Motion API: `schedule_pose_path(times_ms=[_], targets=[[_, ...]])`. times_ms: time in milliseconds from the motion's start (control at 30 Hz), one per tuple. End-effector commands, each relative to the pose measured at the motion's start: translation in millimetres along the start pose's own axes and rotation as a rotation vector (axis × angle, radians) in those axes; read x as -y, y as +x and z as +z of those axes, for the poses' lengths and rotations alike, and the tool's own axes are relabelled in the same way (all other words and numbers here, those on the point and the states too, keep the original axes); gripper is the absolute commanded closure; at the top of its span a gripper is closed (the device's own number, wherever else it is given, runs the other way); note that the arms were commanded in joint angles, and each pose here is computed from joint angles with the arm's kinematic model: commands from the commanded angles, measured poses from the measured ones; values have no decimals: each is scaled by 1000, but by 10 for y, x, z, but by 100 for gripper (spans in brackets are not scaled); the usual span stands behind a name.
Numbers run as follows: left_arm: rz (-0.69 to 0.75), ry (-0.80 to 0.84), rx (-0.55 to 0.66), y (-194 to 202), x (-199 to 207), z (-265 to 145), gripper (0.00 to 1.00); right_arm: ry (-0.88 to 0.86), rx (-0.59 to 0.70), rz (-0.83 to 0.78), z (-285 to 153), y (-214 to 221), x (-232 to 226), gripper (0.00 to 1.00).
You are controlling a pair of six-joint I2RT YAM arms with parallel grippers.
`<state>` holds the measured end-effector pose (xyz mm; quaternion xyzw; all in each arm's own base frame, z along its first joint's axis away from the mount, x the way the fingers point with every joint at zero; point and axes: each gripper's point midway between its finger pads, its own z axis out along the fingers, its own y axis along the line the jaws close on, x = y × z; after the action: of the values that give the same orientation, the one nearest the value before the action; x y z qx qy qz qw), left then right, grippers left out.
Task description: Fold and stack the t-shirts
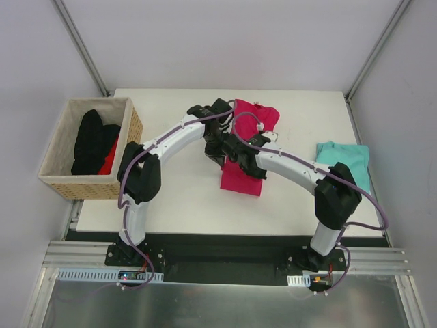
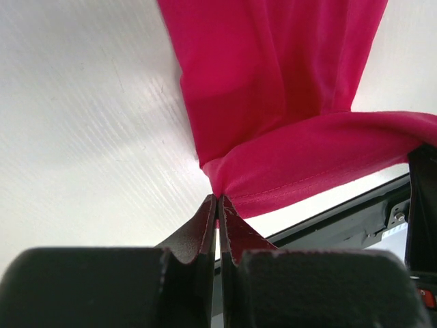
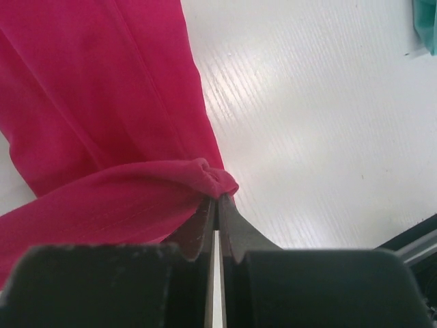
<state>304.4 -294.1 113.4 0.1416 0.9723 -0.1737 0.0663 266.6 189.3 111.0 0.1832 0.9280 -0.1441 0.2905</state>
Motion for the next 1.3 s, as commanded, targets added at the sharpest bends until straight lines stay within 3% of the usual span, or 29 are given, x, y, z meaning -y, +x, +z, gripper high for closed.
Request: schedule_pose_path(times_ms=[0, 367, 933, 1267], targets=[[6, -3, 18, -139, -53, -97, 100, 33, 22, -28, 54, -221, 102, 99], [-13, 12, 72, -445, -162, -201, 100, 28, 70, -39, 78, -571, 83, 99], [-35, 8, 84, -554, -304, -205, 100, 51, 118, -32, 195, -986, 133, 99], [-45, 26, 60, -658, -318, -7, 100, 60, 90, -42, 367, -917, 153, 99]])
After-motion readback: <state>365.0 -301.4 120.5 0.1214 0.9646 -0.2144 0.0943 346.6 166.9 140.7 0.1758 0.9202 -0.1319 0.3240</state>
